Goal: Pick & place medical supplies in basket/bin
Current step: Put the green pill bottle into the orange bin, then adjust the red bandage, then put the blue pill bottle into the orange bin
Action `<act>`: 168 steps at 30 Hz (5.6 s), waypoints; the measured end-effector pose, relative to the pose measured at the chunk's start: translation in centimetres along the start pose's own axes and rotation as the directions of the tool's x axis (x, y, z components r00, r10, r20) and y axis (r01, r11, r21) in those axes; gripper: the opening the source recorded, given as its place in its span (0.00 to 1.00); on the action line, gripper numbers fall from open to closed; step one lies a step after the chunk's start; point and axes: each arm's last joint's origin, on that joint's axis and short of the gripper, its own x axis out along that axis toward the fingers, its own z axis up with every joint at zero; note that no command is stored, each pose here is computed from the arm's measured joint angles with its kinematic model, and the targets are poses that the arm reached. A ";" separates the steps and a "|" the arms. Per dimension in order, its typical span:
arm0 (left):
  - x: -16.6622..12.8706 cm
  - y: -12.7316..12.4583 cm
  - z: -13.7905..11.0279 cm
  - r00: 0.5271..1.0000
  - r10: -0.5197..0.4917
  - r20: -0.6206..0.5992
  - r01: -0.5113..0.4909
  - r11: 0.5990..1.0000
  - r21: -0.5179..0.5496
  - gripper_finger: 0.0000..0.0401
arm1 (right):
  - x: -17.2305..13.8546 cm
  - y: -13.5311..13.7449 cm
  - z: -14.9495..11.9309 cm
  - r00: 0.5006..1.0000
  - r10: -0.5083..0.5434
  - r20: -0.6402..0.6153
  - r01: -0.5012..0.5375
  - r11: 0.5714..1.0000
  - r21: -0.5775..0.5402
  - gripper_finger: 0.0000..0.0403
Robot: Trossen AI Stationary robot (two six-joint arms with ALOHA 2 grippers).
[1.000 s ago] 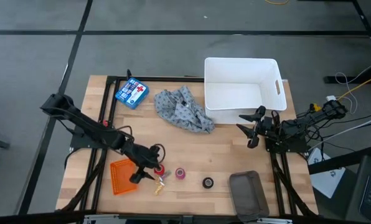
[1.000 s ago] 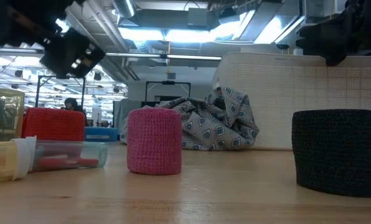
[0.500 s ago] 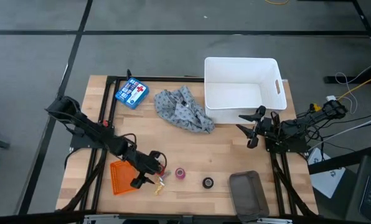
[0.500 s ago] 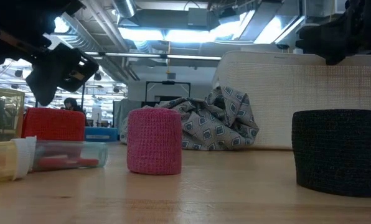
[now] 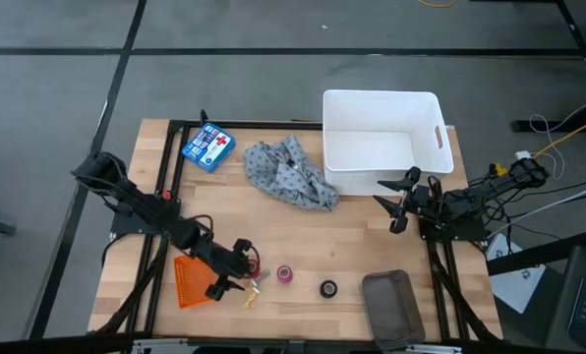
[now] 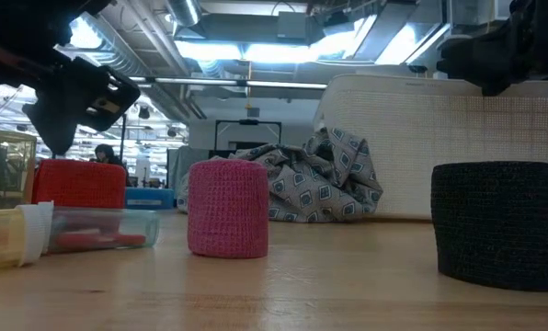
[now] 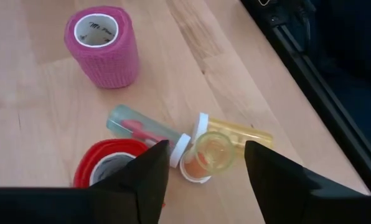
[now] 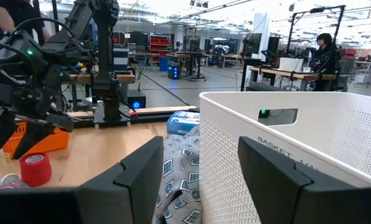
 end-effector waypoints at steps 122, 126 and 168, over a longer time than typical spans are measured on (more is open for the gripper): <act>-5.0 5.5 2.1 0.968 0.213 0.128 -0.151 0.912 -0.381 0.45 | 0.0 0.0 0.0 1.000 -0.002 -0.002 0.002 1.000 0.006 0.52; -3.1 6.4 3.2 0.982 0.176 0.064 -0.140 0.919 -0.369 0.49 | 0.0 0.0 0.0 1.000 -0.002 -0.002 0.002 1.000 0.006 0.52; 0.4 8.6 2.6 0.958 0.139 -0.250 -0.251 0.827 -0.503 0.51 | 0.0 0.0 0.0 1.000 -0.003 -0.003 0.003 1.000 0.005 0.52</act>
